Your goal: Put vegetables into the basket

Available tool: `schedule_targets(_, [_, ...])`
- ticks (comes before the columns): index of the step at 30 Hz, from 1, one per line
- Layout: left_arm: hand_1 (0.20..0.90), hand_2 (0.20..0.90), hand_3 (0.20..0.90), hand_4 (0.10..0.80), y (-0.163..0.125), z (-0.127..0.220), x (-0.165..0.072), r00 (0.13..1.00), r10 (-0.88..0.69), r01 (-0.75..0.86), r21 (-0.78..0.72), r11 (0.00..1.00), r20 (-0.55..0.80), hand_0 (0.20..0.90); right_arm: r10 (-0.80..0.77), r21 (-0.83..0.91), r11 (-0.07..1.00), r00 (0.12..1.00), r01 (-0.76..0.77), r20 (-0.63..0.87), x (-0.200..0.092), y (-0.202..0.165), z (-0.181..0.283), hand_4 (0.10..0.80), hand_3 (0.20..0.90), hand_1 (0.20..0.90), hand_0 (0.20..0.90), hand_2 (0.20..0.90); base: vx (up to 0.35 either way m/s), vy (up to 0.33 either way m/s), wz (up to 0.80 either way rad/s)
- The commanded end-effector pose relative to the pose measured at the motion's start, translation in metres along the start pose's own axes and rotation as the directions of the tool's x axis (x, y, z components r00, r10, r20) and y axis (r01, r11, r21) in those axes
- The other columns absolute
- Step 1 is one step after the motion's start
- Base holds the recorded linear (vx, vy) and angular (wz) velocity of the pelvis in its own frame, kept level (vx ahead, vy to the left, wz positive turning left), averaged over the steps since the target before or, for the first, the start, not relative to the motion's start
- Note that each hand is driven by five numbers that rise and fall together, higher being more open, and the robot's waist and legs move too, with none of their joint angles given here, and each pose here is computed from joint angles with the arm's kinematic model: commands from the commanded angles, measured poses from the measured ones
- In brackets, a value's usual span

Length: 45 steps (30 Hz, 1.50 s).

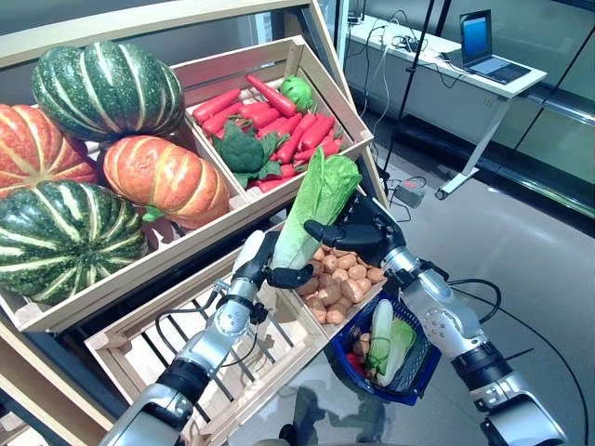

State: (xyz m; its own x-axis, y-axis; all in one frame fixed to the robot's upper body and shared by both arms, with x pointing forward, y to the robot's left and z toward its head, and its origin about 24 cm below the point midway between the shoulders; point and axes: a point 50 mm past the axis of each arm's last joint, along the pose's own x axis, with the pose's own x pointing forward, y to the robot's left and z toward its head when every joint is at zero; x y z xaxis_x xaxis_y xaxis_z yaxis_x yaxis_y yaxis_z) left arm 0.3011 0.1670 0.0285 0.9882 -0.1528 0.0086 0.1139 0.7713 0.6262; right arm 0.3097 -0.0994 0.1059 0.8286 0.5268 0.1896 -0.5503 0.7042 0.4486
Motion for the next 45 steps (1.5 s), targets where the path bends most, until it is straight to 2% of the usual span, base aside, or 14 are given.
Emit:
schedule_targets(1, [0.3, 0.3, 0.3, 0.4, -0.037, 0.082, 0.021, 0.907, -0.115, 0.108, 0.041, 0.993, 0.405, 0.3, 0.246, 0.166, 0.94, 0.93, -0.298, 0.273, 0.039, 0.077, 0.03, 0.8, 0.9, 0.9, 0.9, 0.9, 0.0, 0.0, 0.0])
schedule_targets(5, [0.3, 0.3, 0.3, 0.4, -0.053, 0.087, 0.016, 0.887, -0.151, 0.136, 0.066, 0.989, 0.436, 0.3, 0.246, 0.177, 0.938, 0.933, -0.297, 0.263, 0.045, 0.083, 0.029, 0.8, 0.9, 0.9, 0.9, 0.9, 0.0, 0.0, 0.0])
schedule_targets(6, [0.3, 0.3, 0.3, 0.4, -0.054, 0.087, 0.015, 0.885, -0.154, 0.137, 0.07, 0.988, 0.439, 0.3, 0.246, 0.175, 0.939, 0.934, -0.296, 0.261, 0.045, 0.084, 0.028, 0.717, 0.775, 0.775, 0.775, 0.775, 0.0, 0.0, 0.0])
schedule_targets(7, [0.3, 0.3, 0.3, 0.4, -0.056, 0.09, 0.015, 0.877, -0.165, 0.143, 0.083, 0.986, 0.451, 0.3, 0.252, 0.169, 0.939, 0.934, -0.299, 0.255, 0.047, 0.085, 0.027, 0.4, 0.3, 0.3, 0.3, 0.3, 0.0, 0.0, 0.0])
schedule_targets(17, [0.3, 0.3, 0.3, 0.4, -0.061, 0.097, 0.012, 0.867, -0.165, 0.14, 0.088, 0.986, 0.471, 0.3, 0.226, 0.188, 0.942, 0.941, -0.277, 0.252, 0.05, 0.081, 0.027, 0.4, 0.3, 0.3, 0.3, 0.3, 0.0, 0.0, 0.0])
schedule_targets(25, [0.3, 0.3, 0.3, 0.4, -0.056, 0.09, 0.013, 0.894, -0.134, 0.116, 0.067, 0.991, 0.428, 0.3, 0.195, 0.163, 0.957, 0.946, -0.242, 0.258, 0.046, 0.075, 0.027, 0.4, 0.3, 0.3, 0.3, 0.3, 0.0, 0.0, 0.0])
schedule_targets(26, [0.479, 0.479, 0.479, 0.519, -0.056, 0.088, 0.013, 0.899, -0.131, 0.115, 0.065, 0.991, 0.419, 0.479, 0.193, 0.158, 0.958, 0.946, -0.238, 0.26, 0.046, 0.074, 0.028, 0.4, 0.3, 0.3, 0.3, 0.3, 0.0, 0.0, 0.0])
schedule_targets(27, [0.479, 0.479, 0.479, 0.519, -0.055, 0.085, 0.013, 0.907, -0.127, 0.113, 0.058, 0.992, 0.402, 0.479, 0.188, 0.151, 0.961, 0.946, -0.233, 0.264, 0.045, 0.073, 0.03, 0.4, 0.3, 0.3, 0.3, 0.3, 0.0, 0.0, 0.0])
schedule_targets(28, [0.9, 0.9, 0.9, 0.8, -0.053, 0.081, 0.014, 0.917, -0.113, 0.102, 0.048, 0.994, 0.384, 0.9, 0.176, 0.134, 0.967, 0.946, -0.218, 0.27, 0.044, 0.07, 0.032, 0.4, 0.3, 0.3, 0.3, 0.3, 0.0, 0.0, 0.0])
schedule_targets(32, [0.9, 0.9, 0.9, 0.8, -0.047, 0.074, 0.014, 0.932, -0.091, 0.086, 0.031, 0.996, 0.35, 0.9, 0.141, 0.083, 0.982, 0.948, -0.171, 0.285, 0.041, 0.061, 0.038, 0.4, 0.3, 0.3, 0.3, 0.3, 0.006, -0.01, -0.01])
schedule_targets(37, [0.9, 0.9, 0.9, 0.8, -0.037, 0.054, 0.012, 0.96, -0.062, 0.054, 0.038, 0.998, 0.272, 0.9, 0.039, -0.02, 0.999, 0.952, -0.035, 0.304, 0.03, 0.035, 0.048, 0.4, 0.3, 0.3, 0.3, 0.3, 0.028, -0.042, -0.05])
schedule_targets(45, [0.9, 0.9, 0.9, 0.8, -0.013, 0.012, -0.001, 0.992, 0.009, -0.014, 0.043, 0.999, 0.125, 0.9, -0.187, -0.113, 0.965, 0.921, 0.238, 0.341, -0.008, -0.025, 0.059, 0.4, 0.3, 0.3, 0.3, 0.3, 0.037, -0.043, -0.07])
